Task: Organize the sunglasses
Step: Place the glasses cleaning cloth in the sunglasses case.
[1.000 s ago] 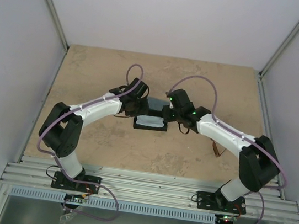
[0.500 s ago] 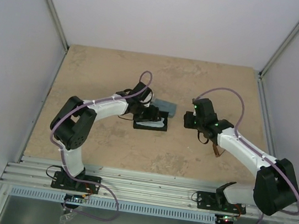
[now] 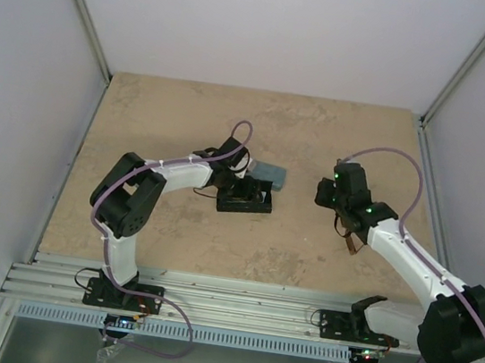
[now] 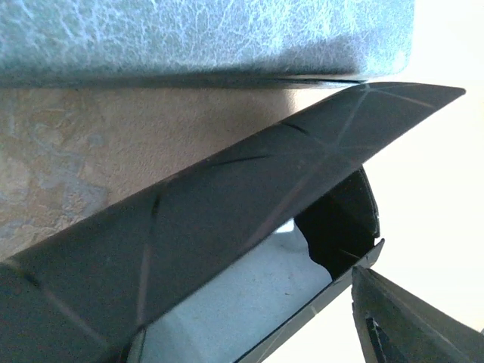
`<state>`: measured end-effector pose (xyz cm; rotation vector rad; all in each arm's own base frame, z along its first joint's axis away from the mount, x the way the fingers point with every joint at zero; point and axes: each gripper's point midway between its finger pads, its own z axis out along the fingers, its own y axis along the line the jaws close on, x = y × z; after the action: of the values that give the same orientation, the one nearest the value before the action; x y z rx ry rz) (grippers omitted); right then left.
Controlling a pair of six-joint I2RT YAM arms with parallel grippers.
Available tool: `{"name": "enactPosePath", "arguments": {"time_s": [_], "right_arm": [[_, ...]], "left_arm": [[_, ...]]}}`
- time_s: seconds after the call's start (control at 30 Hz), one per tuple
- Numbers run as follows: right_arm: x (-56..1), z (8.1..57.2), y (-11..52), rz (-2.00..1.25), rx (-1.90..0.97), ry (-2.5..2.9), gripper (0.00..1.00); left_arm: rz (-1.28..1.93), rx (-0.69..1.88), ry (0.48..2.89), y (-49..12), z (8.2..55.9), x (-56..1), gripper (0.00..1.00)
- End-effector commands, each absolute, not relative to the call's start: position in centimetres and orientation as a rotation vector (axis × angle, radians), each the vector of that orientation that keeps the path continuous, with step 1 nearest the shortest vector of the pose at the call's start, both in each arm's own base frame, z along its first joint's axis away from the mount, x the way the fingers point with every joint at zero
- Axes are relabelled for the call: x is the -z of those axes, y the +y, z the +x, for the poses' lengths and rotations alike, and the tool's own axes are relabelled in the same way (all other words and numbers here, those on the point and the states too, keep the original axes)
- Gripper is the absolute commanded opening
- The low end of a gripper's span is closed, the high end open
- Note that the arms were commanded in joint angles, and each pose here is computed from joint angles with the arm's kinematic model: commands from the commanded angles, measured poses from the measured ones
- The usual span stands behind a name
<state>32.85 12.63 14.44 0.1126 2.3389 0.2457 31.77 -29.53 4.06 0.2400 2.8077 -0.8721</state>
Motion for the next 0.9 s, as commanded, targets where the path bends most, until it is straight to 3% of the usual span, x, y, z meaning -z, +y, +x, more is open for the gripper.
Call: {"name": "enactPosePath", "arguments": {"time_s": [0.0, 0.17, 0.4, 0.87], "right_arm": [[-13.8, 31.7, 8.9, 0.297, -0.131, 2.329, 0.5], [-13.5, 30.4, 5.2, 0.459, -0.067, 2.304, 0.52], [-13.5, 29.3, 3.0, 0.533, -0.033, 2.291, 0.54], [-11.5, 27.4, 0.1, 0.69, 0.055, 2.31, 0.56]], "left_arm": [[0.278, 0.86, 2.828, -29.7, 31.3, -3.6, 0.76], [0.295, 0.855, 2.798, -29.7, 31.7, -5.1, 0.77], [0.3, 0.617, 2.808, -26.7, 31.7, -5.6, 0.8], [0.357, 0.658, 2.883, -27.2, 30.1, -3.5, 0.81]]}}
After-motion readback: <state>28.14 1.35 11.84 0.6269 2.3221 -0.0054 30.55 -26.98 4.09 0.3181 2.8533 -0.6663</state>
